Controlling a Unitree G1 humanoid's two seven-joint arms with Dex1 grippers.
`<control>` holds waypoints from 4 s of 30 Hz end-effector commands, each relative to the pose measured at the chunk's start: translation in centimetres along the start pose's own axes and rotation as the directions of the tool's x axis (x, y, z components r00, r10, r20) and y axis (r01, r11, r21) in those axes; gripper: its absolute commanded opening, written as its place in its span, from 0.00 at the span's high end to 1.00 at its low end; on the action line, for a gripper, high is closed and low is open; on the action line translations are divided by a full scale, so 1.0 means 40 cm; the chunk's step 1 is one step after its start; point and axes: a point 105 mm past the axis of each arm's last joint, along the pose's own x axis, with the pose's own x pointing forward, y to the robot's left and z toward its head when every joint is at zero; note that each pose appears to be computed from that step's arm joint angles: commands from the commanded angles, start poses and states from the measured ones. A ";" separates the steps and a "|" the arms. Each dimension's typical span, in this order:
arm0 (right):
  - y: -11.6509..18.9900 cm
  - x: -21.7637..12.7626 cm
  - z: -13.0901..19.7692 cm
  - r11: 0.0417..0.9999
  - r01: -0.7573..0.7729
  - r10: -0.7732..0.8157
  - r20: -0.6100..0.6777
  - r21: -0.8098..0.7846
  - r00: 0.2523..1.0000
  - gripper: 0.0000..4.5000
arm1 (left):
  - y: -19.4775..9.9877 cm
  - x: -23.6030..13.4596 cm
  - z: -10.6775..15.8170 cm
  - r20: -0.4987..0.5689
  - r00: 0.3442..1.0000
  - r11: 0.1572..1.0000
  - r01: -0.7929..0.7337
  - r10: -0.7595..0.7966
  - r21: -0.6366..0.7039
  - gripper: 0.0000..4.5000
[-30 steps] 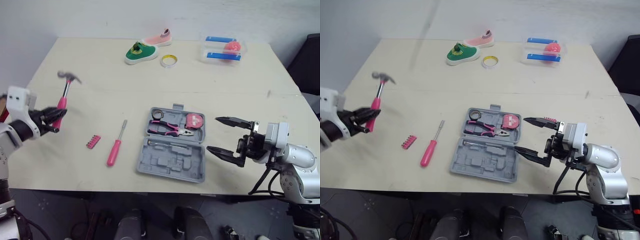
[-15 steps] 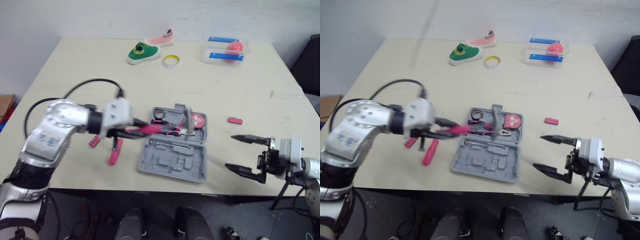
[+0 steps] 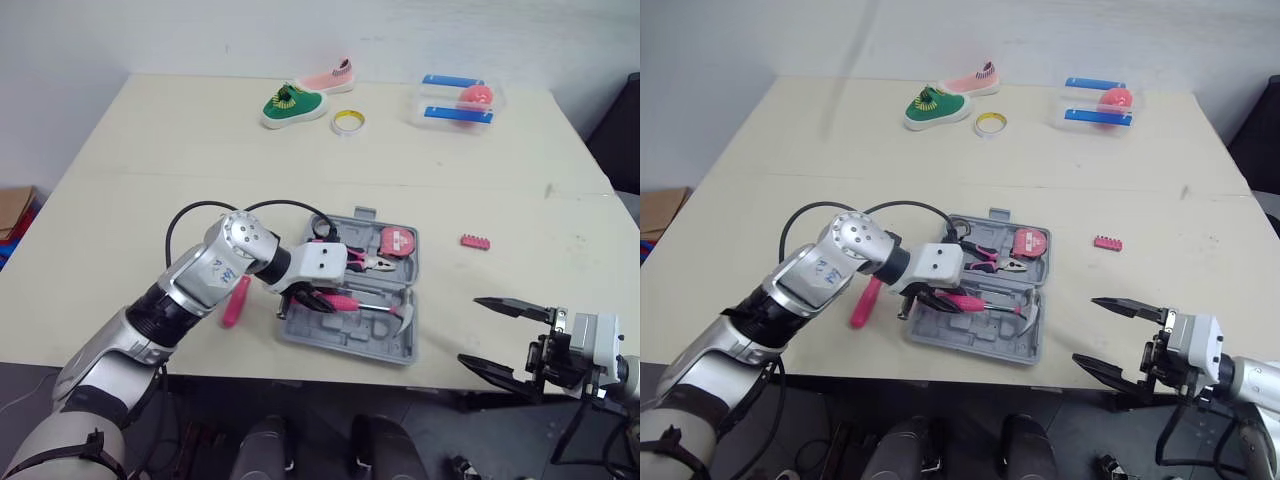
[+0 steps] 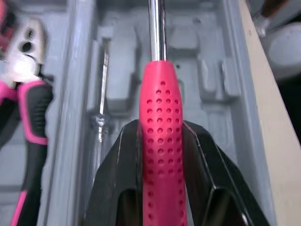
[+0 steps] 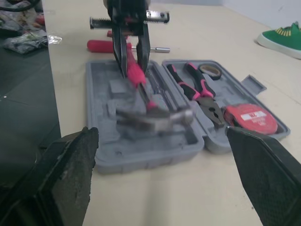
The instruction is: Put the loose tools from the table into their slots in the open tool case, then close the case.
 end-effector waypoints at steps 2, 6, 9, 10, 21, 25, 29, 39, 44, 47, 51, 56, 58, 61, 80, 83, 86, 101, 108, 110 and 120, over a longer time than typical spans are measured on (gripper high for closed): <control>-0.002 0.024 0.039 1.000 0.014 -0.014 0.023 -0.024 1.000 0.00 | 0.010 0.004 0.028 -0.014 1.000 0.999 0.003 -0.003 0.036 0.89; -0.008 0.050 0.055 1.000 0.016 -0.015 0.033 -0.017 0.999 0.00 | 0.013 0.012 0.028 -0.036 0.999 1.000 -0.006 0.007 0.031 0.89; -0.015 0.066 0.064 1.000 0.016 -0.015 0.041 -0.017 0.999 0.00 | 0.010 0.011 0.022 -0.064 0.998 1.000 0.004 -0.002 0.026 0.89; -0.016 0.068 0.066 1.000 0.015 -0.015 0.042 -0.016 0.999 0.00 | 0.010 0.010 0.021 -0.066 0.998 1.000 0.002 -0.001 0.029 0.89; -0.027 0.062 0.057 1.000 0.009 -0.008 0.042 -0.015 0.999 0.00 | -0.003 -0.062 0.104 0.122 0.992 0.994 -0.038 0.026 0.101 0.39; -0.023 0.059 0.046 1.000 0.005 -0.005 0.043 -0.010 0.999 0.00 | 0.015 -0.075 0.128 0.317 0.944 0.987 -0.122 0.085 0.100 0.44; -0.022 0.055 0.035 1.000 0.002 -0.002 0.044 -0.010 0.999 0.00 | 0.027 -0.080 0.146 0.525 0.838 0.980 -0.195 0.146 0.039 0.78; -0.019 0.038 0.008 1.000 0.001 0.000 0.040 -0.006 0.999 0.00 | -0.014 0.050 0.036 0.458 0.869 0.981 -0.149 0.188 -0.120 1.00; -0.017 0.030 -0.005 1.000 -0.006 0.007 0.037 -0.003 0.999 0.00 | -0.008 0.081 0.003 0.413 0.878 0.963 -0.165 0.242 -0.214 1.00; -0.018 0.023 -0.012 1.000 -0.010 0.010 0.036 -0.002 0.999 0.00 | -0.020 0.097 -0.025 0.377 0.895 0.958 -0.152 0.238 -0.243 1.00; -0.015 0.018 -0.022 1.000 -0.012 0.012 0.034 -0.001 0.999 0.00 | -0.050 0.111 -0.051 0.330 0.927 0.965 -0.098 0.178 -0.245 1.00; -0.013 0.012 -0.034 1.000 -0.010 0.010 0.031 0.002 0.999 0.00 | -0.053 0.127 -0.065 0.271 0.948 0.973 -0.113 0.167 -0.203 1.00; -0.011 0.007 -0.041 1.000 -0.009 0.008 0.027 0.004 1.000 0.00 | -0.057 0.142 -0.084 0.212 0.964 0.970 -0.111 0.157 -0.214 1.00; -0.011 0.002 -0.047 1.000 -0.006 0.005 0.026 0.006 1.000 0.00 | -0.063 0.162 -0.109 0.151 0.978 0.961 -0.101 0.143 -0.258 1.00; -0.017 0.019 -0.061 1.000 0.012 -0.012 0.035 -0.003 0.999 0.00 | -0.083 0.216 -0.150 0.102 0.986 0.943 -0.091 0.130 -0.319 1.00; -0.026 0.011 -0.063 1.000 0.028 -0.028 0.029 -0.012 0.999 0.00 | -0.042 0.173 -0.079 0.267 0.942 0.953 -0.127 0.202 -0.274 1.00; -0.045 -0.011 -0.065 0.998 0.050 -0.050 0.011 -0.037 0.999 0.00 | -0.012 0.090 -0.007 0.472 0.837 0.960 -0.216 0.275 -0.176 1.00; -0.159 -0.158 -0.068 0.972 0.172 -0.187 -0.087 -0.160 0.979 0.00 | -0.066 -0.335 -0.178 0.451 0.580 0.732 -0.581 0.679 -0.355 0.42; -0.223 -0.274 -0.089 0.937 0.299 -0.327 -0.153 -0.183 0.933 0.00 | -0.258 -0.549 -0.430 -0.013 0.424 0.368 -0.800 0.905 -0.474 0.00; -0.236 -0.314 -0.105 0.919 0.348 -0.381 -0.186 -0.188 0.906 0.00 | -0.343 -0.600 -0.501 -0.154 0.350 0.230 -0.831 0.924 -0.507 0.00; -0.238 -0.451 -0.172 0.830 0.531 -0.556 -0.321 -0.169 0.767 0.00 | -0.544 -0.700 -0.604 -0.414 0.112 -0.113 -0.870 0.903 -0.481 0.00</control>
